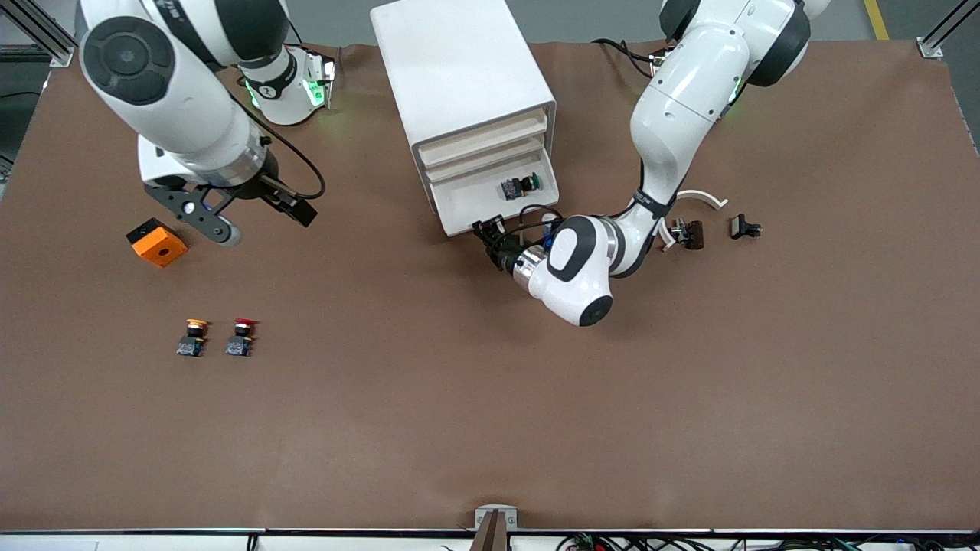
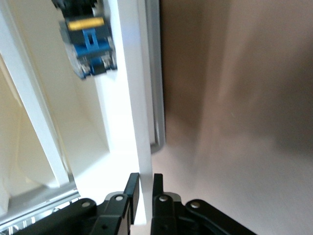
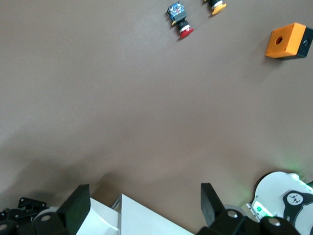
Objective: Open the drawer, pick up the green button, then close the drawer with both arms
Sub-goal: 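Pull the drawer open with the left gripper while the right gripper approaches, then reach the right gripper into the drawer while the left gripper withdraws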
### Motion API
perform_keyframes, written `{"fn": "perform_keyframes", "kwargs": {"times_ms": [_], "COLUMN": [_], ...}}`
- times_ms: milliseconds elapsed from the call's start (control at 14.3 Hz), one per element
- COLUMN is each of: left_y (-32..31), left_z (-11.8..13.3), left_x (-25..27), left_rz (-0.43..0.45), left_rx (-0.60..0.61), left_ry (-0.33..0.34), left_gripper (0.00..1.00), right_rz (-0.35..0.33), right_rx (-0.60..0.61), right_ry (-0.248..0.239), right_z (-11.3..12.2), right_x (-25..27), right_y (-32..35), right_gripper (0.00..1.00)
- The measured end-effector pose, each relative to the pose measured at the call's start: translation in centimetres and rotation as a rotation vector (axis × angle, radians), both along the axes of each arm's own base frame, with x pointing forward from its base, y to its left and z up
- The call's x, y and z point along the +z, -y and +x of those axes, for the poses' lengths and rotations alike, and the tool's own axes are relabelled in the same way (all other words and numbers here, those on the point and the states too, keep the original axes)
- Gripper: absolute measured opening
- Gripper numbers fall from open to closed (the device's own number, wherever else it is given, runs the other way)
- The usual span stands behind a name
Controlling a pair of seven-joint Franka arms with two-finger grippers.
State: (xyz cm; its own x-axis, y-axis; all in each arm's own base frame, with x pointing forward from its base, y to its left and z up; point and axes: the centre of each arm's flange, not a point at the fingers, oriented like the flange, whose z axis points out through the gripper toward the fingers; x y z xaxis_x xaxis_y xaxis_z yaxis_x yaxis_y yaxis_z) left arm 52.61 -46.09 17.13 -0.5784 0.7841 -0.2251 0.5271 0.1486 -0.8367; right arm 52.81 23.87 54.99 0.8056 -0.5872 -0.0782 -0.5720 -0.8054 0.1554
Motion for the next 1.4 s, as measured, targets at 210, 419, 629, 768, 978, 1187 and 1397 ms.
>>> {"fn": "perform_keyframes", "kwargs": {"times_ms": [210,419,629,768,978,1187,1397], "left_y": [-0.1,-1.3,-2.6,-4.0,-7.9,-10.5,-12.8], "left_z": [1.6,3.6,6.1,7.9,10.8,12.3,12.7], "left_x": [0.5,1.3,3.4,5.5,8.8,13.6,19.4], "left_rz": [0.005,0.013,0.011,0.009,0.025,0.022,0.077], "left_rx": [0.056,0.085,0.109,0.102,0.068,-0.047,-0.242], "left_ry": [0.069,0.11,0.168,0.198,0.251,0.39,0.6], "left_gripper": [0.21,0.21,0.32,0.52,0.85,1.0,1.0], "right_rz": [-0.015,-0.02,-0.035,-0.047,-0.072,-0.1,-0.124], "right_rx": [-0.054,-0.111,-0.174,-0.222,-0.29,-0.336,-0.401], "right_ry": [-0.008,0.009,0.018,0.029,0.046,0.053,0.062], "right_z": [-0.2,0.0,-0.2,-1.0,-3.3,-5.7,-7.0], "right_x": [-1.1,-2.5,-4.7,-6.5,-9.7,-12.7,-14.6], "right_y": [-2.0,-4.3,-7.3,-10.4,-16.1,-20.4,-23.4], "right_gripper": [1.0,1.0,1.0,1.0,1.0,1.0,1.0]}}
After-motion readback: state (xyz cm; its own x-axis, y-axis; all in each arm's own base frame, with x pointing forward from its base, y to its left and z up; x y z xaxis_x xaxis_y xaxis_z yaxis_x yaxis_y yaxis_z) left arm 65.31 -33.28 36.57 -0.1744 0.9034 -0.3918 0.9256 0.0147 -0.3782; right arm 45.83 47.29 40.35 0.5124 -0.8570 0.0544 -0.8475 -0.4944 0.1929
